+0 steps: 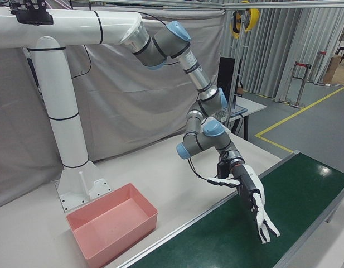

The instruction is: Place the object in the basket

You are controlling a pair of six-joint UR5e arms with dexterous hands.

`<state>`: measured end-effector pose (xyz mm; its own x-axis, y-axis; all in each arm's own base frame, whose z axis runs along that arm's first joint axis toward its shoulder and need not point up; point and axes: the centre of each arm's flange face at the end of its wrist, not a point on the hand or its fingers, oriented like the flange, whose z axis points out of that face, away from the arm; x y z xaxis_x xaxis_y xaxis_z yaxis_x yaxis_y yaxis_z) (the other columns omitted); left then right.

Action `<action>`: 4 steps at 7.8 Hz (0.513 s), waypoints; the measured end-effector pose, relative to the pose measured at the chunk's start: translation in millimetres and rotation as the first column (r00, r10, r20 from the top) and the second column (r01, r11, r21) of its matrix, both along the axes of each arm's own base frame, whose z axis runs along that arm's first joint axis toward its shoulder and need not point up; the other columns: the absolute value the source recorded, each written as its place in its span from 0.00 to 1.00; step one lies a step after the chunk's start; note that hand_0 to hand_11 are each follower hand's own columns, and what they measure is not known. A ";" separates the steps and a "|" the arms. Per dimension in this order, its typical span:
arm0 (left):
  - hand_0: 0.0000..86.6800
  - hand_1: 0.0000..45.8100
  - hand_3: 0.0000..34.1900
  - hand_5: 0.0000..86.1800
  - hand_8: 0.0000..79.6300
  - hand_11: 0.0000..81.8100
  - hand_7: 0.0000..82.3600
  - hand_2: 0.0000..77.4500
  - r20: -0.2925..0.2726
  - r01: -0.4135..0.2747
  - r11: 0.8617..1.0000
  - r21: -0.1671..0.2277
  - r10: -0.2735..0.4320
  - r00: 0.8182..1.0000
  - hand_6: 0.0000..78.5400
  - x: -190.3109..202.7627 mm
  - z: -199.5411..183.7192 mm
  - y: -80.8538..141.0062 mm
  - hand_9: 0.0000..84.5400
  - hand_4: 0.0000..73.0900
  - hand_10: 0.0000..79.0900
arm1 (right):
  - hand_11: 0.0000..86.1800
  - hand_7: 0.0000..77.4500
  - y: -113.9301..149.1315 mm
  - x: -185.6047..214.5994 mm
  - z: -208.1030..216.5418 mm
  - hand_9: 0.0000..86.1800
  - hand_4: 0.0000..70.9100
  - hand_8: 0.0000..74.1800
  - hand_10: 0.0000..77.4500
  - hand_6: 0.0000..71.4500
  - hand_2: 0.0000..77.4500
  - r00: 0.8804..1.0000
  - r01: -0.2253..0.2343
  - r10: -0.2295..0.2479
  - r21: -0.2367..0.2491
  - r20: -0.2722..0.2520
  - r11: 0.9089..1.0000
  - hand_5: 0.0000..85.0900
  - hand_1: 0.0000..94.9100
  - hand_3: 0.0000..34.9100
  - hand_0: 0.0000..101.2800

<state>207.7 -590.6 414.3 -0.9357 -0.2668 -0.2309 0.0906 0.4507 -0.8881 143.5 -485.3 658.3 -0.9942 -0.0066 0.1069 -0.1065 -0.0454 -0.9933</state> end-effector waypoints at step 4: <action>0.60 0.14 0.12 0.15 0.08 0.11 0.01 0.00 0.000 0.000 1.000 0.000 0.000 1.000 0.01 0.0 0.3 0.4 0.08 0.16 0.07 | 0.00 0.01 0.5 0.0 0.2 0.00 0.00 0.00 0.00 0.00 0.01 1.000 0.000 0.000 0.000 0.000 1.000 0.00 0.00 0.00 0.00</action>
